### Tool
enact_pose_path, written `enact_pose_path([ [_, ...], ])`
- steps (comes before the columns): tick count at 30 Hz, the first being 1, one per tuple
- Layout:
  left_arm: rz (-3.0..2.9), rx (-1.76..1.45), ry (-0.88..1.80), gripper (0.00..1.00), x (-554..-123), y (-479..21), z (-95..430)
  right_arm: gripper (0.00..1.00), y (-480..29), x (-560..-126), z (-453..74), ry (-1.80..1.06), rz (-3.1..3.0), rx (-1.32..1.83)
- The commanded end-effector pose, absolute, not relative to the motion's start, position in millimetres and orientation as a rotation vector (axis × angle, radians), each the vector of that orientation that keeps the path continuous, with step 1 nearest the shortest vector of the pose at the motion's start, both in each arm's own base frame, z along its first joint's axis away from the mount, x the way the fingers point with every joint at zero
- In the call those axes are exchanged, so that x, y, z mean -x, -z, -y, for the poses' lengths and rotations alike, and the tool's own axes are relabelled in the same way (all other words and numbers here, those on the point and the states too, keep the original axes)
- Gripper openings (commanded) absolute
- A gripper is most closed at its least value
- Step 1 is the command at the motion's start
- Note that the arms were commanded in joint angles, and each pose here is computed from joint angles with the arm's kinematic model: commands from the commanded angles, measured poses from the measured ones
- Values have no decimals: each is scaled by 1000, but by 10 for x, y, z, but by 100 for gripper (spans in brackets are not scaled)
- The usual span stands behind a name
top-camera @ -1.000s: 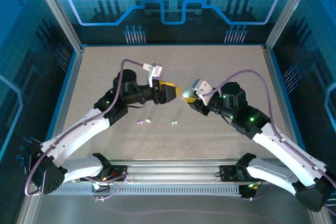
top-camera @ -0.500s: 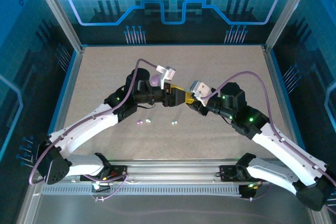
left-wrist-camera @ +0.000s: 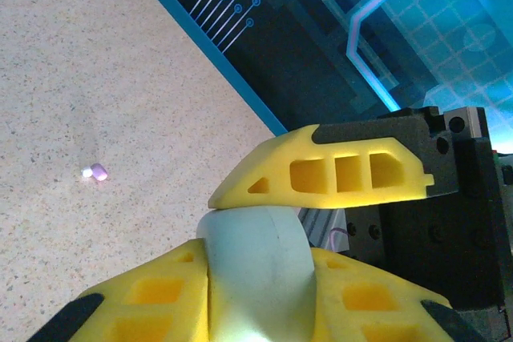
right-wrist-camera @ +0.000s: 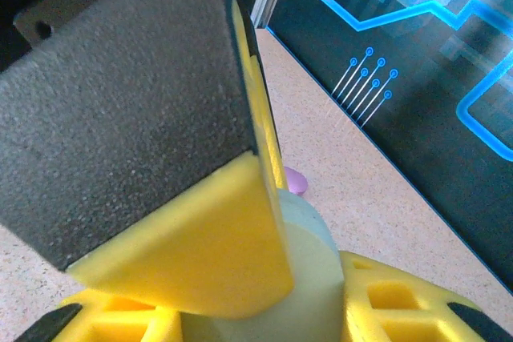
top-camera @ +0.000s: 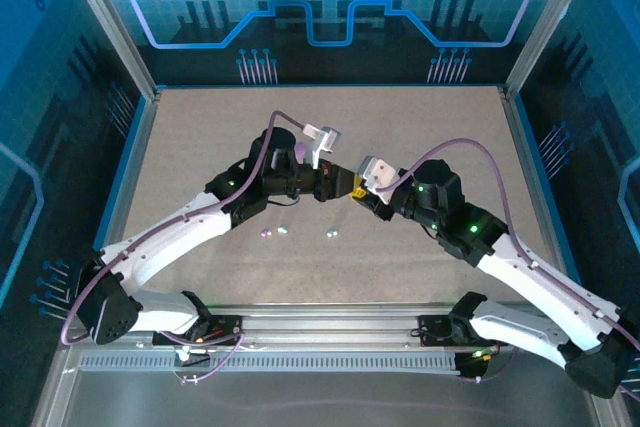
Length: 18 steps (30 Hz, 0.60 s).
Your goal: Insert wireless bluetooth earbuds into charging case
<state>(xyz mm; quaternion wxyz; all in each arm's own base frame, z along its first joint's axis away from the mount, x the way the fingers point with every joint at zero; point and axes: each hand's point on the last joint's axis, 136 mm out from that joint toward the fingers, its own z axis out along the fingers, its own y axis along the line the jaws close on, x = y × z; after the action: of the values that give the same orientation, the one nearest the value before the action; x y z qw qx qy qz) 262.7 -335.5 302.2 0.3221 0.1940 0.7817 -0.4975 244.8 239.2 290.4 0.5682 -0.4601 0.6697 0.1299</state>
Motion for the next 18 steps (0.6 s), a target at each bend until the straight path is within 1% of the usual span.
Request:
enact_pose_path([
  [1,-2029,-412,1326,13,-2655,-3169,3294,40,-3042,-2383,-2435,-285,-1443,1081],
  [2,-2018,-387,1345,12,-2659,-3205,3275,43,-3059,-2376,-2412,-279,-1423,1064],
  [4,-2007,-332,1383,11,-2673,-3257,3227,54,-3044,-2392,-2355,-258,-1393,1028],
  [5,-1994,-311,1411,11,-2670,-3298,3207,57,-3038,-2398,-2330,-244,-1372,1022],
  [8,-1955,-273,1488,11,-2639,-3397,3160,57,-3048,-2412,-2273,-230,-1333,1007],
  [11,-1920,-253,1550,11,-2603,-3475,3136,56,-3146,-2403,-2261,-299,-1309,977],
  [14,-1917,-253,1574,11,-2583,-3500,3141,59,-3288,-2419,-2274,-349,-1274,936],
  [18,-1898,-250,1635,11,-2556,-3542,3173,60,-3376,-2458,-2319,-364,-1244,938],
])
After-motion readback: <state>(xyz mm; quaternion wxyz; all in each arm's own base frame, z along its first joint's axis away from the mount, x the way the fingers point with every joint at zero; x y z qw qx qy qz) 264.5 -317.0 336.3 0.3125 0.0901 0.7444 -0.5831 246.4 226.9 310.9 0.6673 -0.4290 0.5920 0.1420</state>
